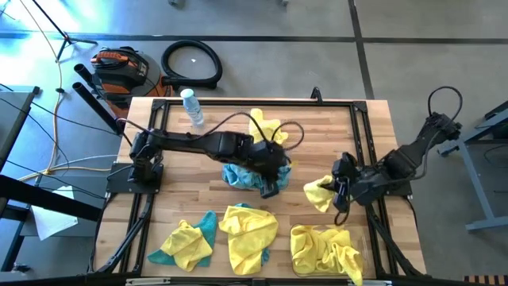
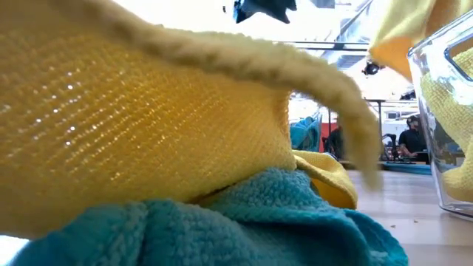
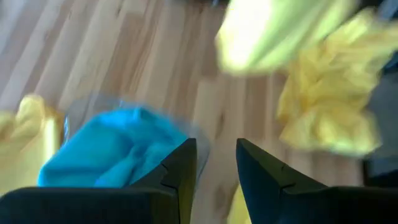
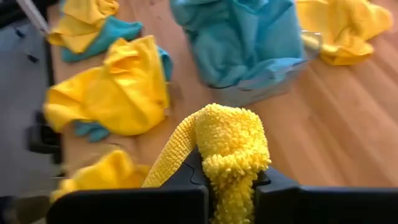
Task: Sort microfiber towel by color & place in baskets
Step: Put the yellow towel in the bottom transparent bin
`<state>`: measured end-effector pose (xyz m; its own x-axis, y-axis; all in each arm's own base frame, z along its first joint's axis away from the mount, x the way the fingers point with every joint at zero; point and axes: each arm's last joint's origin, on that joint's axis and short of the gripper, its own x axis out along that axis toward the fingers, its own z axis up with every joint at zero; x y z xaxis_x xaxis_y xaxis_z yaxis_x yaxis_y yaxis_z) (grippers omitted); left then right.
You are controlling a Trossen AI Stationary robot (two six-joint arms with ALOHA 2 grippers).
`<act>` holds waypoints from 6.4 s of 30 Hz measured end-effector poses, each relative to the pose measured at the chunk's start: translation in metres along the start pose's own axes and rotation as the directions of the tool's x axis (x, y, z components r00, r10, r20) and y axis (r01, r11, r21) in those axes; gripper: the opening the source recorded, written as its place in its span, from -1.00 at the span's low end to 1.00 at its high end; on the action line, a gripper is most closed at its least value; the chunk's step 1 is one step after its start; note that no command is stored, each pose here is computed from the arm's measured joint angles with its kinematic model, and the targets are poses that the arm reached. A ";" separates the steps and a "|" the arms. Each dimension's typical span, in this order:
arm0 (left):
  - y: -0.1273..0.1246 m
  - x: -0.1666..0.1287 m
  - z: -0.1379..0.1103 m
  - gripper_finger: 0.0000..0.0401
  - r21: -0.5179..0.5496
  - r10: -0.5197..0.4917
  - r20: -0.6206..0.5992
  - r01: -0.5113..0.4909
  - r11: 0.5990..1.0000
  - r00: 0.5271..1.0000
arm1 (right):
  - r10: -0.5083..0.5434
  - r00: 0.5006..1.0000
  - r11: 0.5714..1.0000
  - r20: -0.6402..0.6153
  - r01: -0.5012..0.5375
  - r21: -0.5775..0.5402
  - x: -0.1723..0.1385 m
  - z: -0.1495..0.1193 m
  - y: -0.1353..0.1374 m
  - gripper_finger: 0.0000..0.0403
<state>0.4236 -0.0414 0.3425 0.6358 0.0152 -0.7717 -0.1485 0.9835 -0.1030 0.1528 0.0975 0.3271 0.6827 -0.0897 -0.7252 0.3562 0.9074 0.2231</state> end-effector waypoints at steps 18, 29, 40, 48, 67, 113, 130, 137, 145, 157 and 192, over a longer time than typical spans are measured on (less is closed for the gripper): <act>-0.006 -0.059 -0.128 -0.51 -0.059 -0.060 0.015 0.061 0.996 0.998 | -0.267 0.846 0.939 -0.461 0.337 0.074 0.029 -0.026 0.119 -0.97; -0.011 -0.090 -0.173 -0.51 -0.113 -0.137 0.072 0.145 0.983 0.988 | -0.251 0.829 0.966 -0.500 0.249 -0.071 0.073 -0.073 0.159 -0.93; -0.020 -0.093 -0.178 -0.51 -0.096 -0.127 0.087 0.136 0.986 0.988 | -0.304 0.802 0.952 -0.514 0.245 -0.181 0.109 -0.098 0.167 -0.92; -0.020 -0.093 -0.177 -0.51 -0.116 -0.130 0.093 0.140 0.983 0.987 | -0.239 0.802 0.971 -0.547 0.188 -0.148 0.141 -0.130 0.153 -0.92; -0.022 -0.094 -0.173 -0.51 -0.130 -0.141 0.142 0.159 0.979 0.980 | -0.164 0.818 0.986 -0.551 0.154 -0.064 0.141 -0.125 0.136 -0.55; -0.021 -0.094 -0.173 -0.51 -0.127 -0.112 0.156 0.132 0.983 0.981 | -0.150 0.805 0.781 -0.574 0.452 0.431 0.124 -0.113 0.132 -0.17; -0.021 -0.094 -0.172 -0.51 -0.127 -0.111 0.157 0.131 0.983 0.981 | -0.135 0.818 0.778 -0.559 0.437 0.451 0.119 -0.106 0.130 -0.03; -0.021 -0.094 -0.172 -0.51 -0.127 -0.110 0.157 0.131 0.983 0.981 | -0.074 0.872 0.782 -0.483 0.351 0.515 0.088 -0.083 0.121 -0.03; -0.021 -0.094 -0.172 -0.51 -0.135 -0.105 0.160 0.127 0.983 0.982 | -0.038 0.911 0.784 -0.410 0.282 0.553 0.067 -0.070 0.114 -0.03; -0.021 -0.093 -0.172 -0.51 -0.137 -0.104 0.160 0.126 0.982 0.982 | -0.048 0.908 0.800 -0.415 0.284 0.528 0.068 -0.071 0.114 -0.03; -0.019 -0.091 -0.175 -0.51 -0.138 -0.066 0.163 0.089 0.986 0.984 | 0.108 0.872 0.606 -0.477 0.323 0.727 0.003 -0.061 0.118 0.42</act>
<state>0.2363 -0.0928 0.3051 0.7592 -0.0205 -0.6506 -0.1947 0.9466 -0.2570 0.1580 0.2294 0.3121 0.3295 0.2158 -0.9192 0.9001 0.2222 0.3748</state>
